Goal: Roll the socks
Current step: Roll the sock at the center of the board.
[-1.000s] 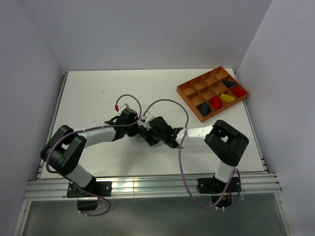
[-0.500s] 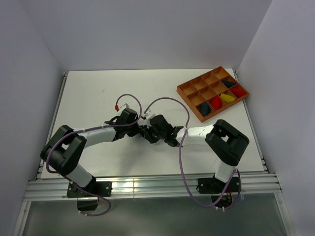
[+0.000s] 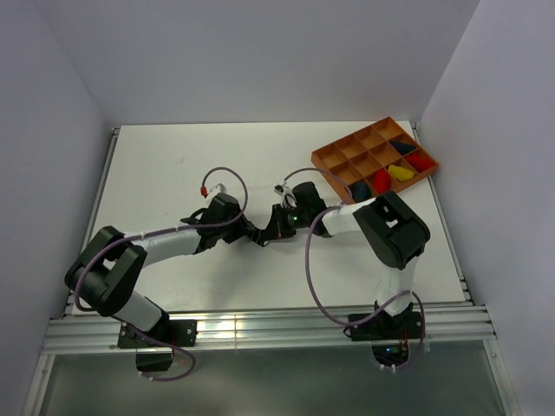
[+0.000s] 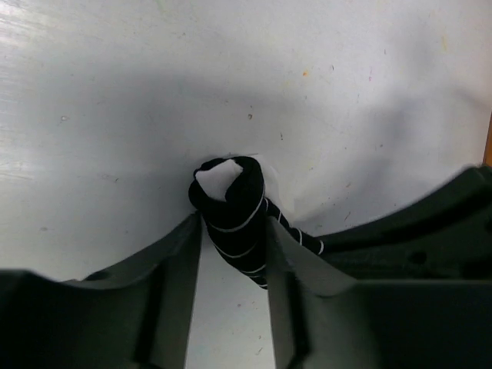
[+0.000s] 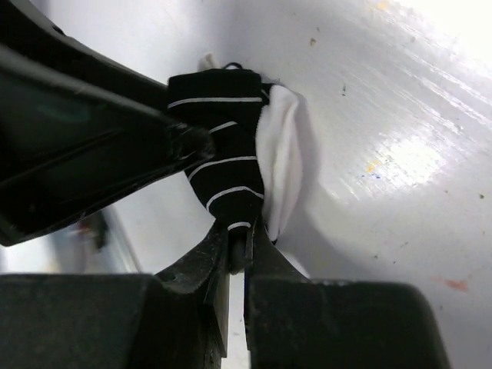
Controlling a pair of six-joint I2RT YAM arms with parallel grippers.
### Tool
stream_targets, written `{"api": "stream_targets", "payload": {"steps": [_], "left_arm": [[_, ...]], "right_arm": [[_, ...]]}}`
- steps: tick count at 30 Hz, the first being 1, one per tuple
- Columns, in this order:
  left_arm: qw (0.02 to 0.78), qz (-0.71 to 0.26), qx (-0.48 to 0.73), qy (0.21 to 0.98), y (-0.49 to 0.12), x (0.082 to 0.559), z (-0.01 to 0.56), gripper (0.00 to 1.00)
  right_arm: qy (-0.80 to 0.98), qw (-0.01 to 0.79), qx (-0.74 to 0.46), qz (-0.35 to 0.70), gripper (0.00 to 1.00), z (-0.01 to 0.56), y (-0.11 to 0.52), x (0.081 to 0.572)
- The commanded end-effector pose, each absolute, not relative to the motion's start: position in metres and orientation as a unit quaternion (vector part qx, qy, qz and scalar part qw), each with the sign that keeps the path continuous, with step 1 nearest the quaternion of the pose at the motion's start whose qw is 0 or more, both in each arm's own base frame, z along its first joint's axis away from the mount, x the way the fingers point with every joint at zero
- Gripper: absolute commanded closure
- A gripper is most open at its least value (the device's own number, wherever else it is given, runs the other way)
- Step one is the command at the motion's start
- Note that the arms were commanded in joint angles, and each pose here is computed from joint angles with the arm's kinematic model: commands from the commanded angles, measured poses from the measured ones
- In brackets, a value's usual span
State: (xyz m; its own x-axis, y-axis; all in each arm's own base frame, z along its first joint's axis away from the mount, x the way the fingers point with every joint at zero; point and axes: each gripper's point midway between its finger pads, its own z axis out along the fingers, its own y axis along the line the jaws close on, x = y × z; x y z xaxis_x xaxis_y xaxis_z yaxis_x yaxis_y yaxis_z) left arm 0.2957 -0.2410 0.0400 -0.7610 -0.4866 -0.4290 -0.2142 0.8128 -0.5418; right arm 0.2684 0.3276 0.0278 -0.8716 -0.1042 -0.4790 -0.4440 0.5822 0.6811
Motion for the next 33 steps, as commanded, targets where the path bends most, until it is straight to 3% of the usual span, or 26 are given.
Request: {"api": "stream_targets", "payload": {"steps": [1, 6, 19, 29, 33], "left_arm": [[0.298, -0.252, -0.185, 0.902, -0.241, 0.289, 0.05, 0.54], [0.317, -0.262, -0.193, 0.891, -0.237, 0.29, 0.059, 0.46], [0.306, -0.229, -0.215, 0.899, -0.233, 0.304, 0.036, 0.5], [0.261, -0.185, -0.204, 0.925, -0.231, 0.298, -0.004, 0.72], [0.246, -0.168, -0.195, 0.934, -0.226, 0.29, -0.01, 0.86]], "right_arm": [[0.838, 0.099, -0.104, 0.526, 1.0, 0.037, 0.334, 0.256], [0.826, 0.045, -0.052, 0.559, 1.0, 0.027, 0.332, 0.255], [0.841, 0.01, -0.023, 0.54, 1.0, 0.005, 0.326, 0.259], [0.86, 0.033, -0.044, 0.507, 0.99, -0.001, 0.319, 0.264], [0.875, 0.095, -0.075, 0.469, 0.79, 0.014, 0.309, 0.273]]}}
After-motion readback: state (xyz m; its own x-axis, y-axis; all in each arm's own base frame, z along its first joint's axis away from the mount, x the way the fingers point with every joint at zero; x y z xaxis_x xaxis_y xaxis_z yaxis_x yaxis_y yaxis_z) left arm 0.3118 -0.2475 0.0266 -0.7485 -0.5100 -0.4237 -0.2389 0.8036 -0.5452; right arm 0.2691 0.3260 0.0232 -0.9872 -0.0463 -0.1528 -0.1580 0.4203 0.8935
